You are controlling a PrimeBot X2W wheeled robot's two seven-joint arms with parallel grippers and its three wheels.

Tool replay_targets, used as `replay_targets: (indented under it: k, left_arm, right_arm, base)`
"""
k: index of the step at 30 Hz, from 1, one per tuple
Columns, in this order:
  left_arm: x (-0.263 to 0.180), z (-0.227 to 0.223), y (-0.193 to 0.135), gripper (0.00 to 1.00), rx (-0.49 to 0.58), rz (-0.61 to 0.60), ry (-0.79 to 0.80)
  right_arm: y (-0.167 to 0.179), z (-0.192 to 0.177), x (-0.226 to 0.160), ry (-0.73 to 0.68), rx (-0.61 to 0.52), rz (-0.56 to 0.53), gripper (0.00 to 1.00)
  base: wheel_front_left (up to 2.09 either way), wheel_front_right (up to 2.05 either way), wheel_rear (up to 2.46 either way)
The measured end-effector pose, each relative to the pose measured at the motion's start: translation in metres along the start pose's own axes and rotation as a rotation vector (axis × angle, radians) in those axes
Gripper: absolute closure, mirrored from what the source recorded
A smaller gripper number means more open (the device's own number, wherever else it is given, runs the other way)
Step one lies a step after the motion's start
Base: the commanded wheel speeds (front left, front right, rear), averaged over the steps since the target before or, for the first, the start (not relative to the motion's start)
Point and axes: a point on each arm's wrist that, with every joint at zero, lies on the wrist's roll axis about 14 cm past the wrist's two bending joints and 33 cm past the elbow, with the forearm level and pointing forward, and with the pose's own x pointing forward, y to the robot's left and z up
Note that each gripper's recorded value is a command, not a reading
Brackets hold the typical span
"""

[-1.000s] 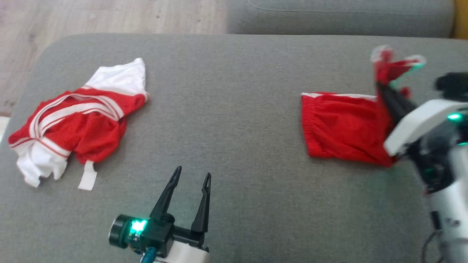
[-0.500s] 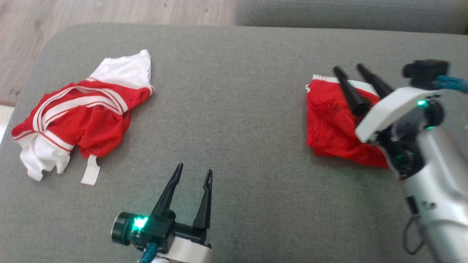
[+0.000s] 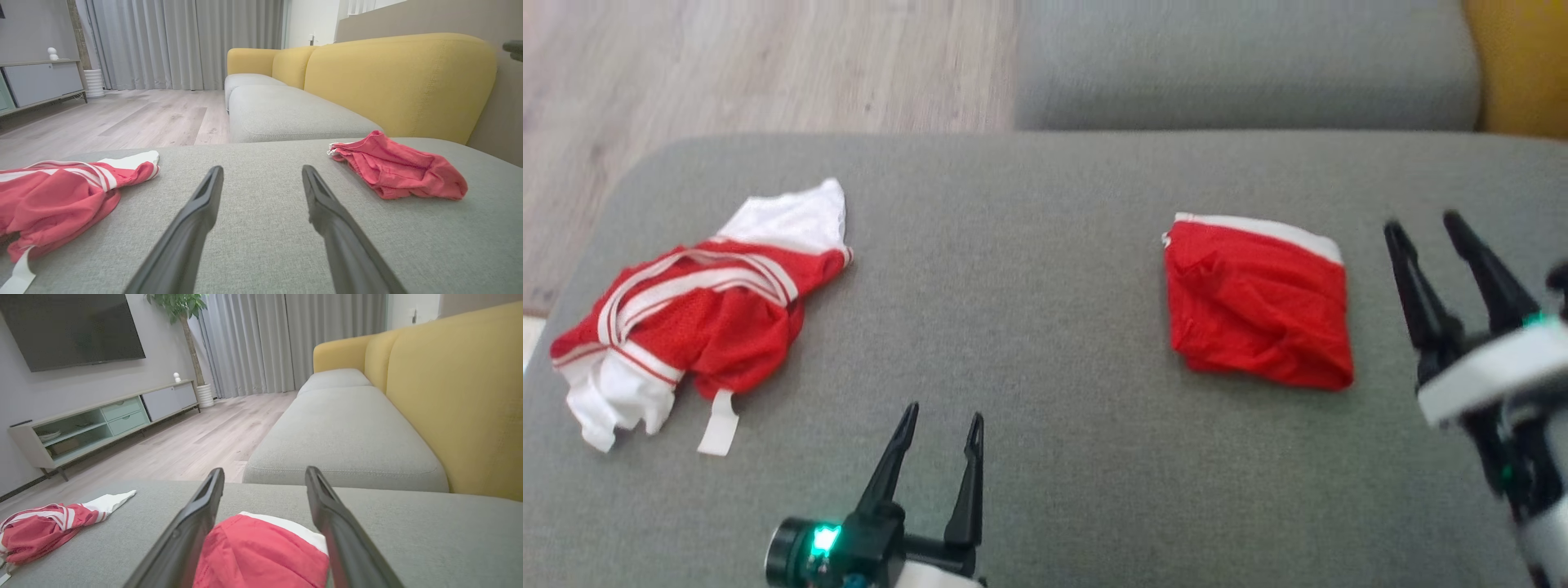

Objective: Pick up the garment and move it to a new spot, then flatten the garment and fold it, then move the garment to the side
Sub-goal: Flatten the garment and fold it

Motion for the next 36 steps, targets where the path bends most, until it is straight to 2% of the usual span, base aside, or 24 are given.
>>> replay_targets:
  k: [4, 9, 10, 11, 18, 27, 31, 36]
  left_arm:
    - [-0.01, 0.001, 0.0, 0.0, -0.001, 0.007, -0.009]
    - [-0.016, 0.004, 0.002, 0.0, -0.001, 0.018, -0.019]
    - [-0.016, 0.004, 0.003, 0.0, -0.001, 0.021, -0.02]
    - [-0.016, 0.004, 0.004, 0.0, -0.001, 0.024, -0.019]
    - [-0.021, -0.001, 0.015, 0.0, -0.007, 0.068, -0.004]
    - [-0.012, -0.013, 0.033, 0.0, -0.013, 0.116, 0.05]
    - [-0.003, -0.016, 0.041, 0.0, -0.008, 0.128, 0.062]
    - [-0.002, -0.023, 0.044, 0.0, -0.008, 0.138, 0.088]
  right_arm:
    - [-0.003, -0.008, -0.03, -0.039, -0.01, -0.038, 0.0]
    - [0.009, -0.047, -0.06, 0.022, 0.059, -0.059, 0.0]
    - [0.011, -0.052, -0.062, 0.034, 0.073, -0.059, 0.62]
    - [0.013, -0.056, -0.063, 0.044, 0.089, -0.055, 1.0]
    - [0.017, -0.066, -0.039, 0.127, 0.218, -0.026, 1.0]
    - [0.013, -0.092, 0.037, 0.457, 0.387, 0.065, 1.0]
    - [0.004, -0.111, 0.053, 0.559, 0.408, 0.063, 1.0]
    - [0.004, -0.14, 0.052, 0.665, 0.425, 0.055, 1.0]
  base:
    - [0.0, 0.0, 0.0]
    - [0.0, 0.0, 0.0]
    - [0.0, 0.0, 0.0]
    - [0.0, 0.0, 0.0]
    - [0.0, 0.0, 0.0]
    - [0.0, 0.0, 0.0]
    - [0.0, 0.0, 0.0]
    - [0.0, 0.0, 0.0]
